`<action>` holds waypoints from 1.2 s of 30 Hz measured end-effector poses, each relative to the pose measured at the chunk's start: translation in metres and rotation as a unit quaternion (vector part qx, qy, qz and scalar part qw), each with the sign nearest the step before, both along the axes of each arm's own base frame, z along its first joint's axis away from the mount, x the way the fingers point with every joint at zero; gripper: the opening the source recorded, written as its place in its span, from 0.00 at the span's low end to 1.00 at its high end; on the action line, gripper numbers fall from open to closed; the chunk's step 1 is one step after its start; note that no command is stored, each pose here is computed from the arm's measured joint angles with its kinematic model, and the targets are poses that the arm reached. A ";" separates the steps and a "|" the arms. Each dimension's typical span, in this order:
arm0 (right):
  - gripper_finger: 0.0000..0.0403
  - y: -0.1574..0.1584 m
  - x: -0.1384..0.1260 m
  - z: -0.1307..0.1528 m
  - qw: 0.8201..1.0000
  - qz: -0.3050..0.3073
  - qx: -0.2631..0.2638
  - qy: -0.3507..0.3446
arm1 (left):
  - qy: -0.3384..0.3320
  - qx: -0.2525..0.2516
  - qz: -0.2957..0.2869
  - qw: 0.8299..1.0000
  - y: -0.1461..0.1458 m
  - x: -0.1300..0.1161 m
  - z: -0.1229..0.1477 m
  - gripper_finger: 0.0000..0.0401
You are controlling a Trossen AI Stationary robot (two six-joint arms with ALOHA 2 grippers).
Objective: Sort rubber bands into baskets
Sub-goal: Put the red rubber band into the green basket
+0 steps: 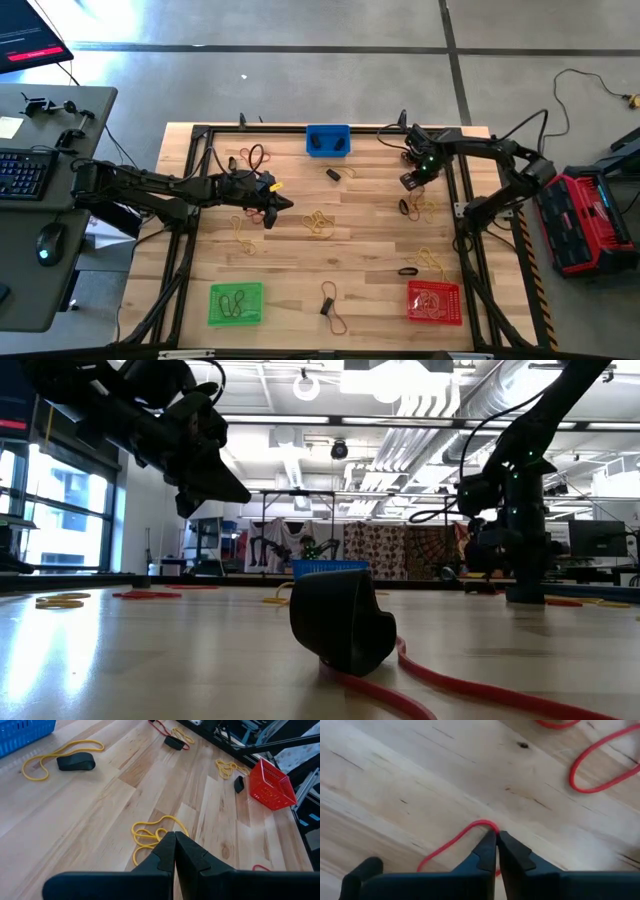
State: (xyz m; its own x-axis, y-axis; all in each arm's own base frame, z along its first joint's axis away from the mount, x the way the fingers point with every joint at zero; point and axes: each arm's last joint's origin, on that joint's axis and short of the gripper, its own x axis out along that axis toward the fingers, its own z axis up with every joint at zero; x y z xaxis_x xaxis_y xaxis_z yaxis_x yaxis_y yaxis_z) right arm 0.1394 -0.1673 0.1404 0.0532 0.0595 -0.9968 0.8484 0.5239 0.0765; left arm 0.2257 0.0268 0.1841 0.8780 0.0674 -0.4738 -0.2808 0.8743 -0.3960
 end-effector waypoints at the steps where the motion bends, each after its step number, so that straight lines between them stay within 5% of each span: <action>1: 0.03 0.001 0.000 0.001 1.000 0.000 0.008 0.003 | 0.000 0.000 0.000 1.000 0.000 0.000 0.000 0.00; 19: 0.00 0.013 0.012 0.089 0.989 0.020 -0.092 -0.113 | 0.000 0.000 0.000 1.000 0.000 0.000 0.000 0.00; 27: 0.02 0.019 0.009 0.085 0.992 0.021 -0.097 -0.083 | 0.000 0.001 0.000 1.000 0.000 0.000 0.000 0.00; 36: 0.22 0.023 -0.008 0.053 0.996 0.031 -0.073 -0.040 | 0.000 0.000 0.000 1.000 0.000 0.000 0.000 0.00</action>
State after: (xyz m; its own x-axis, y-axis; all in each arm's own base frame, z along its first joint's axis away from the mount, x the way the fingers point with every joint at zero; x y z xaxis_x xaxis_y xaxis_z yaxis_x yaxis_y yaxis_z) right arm 0.1311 -0.1439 0.1933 0.1332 -0.0798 -0.9879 0.8085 0.5852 0.0618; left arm 0.2257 0.0268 0.1841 0.8781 0.0678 -0.4736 -0.2808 0.8746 -0.3954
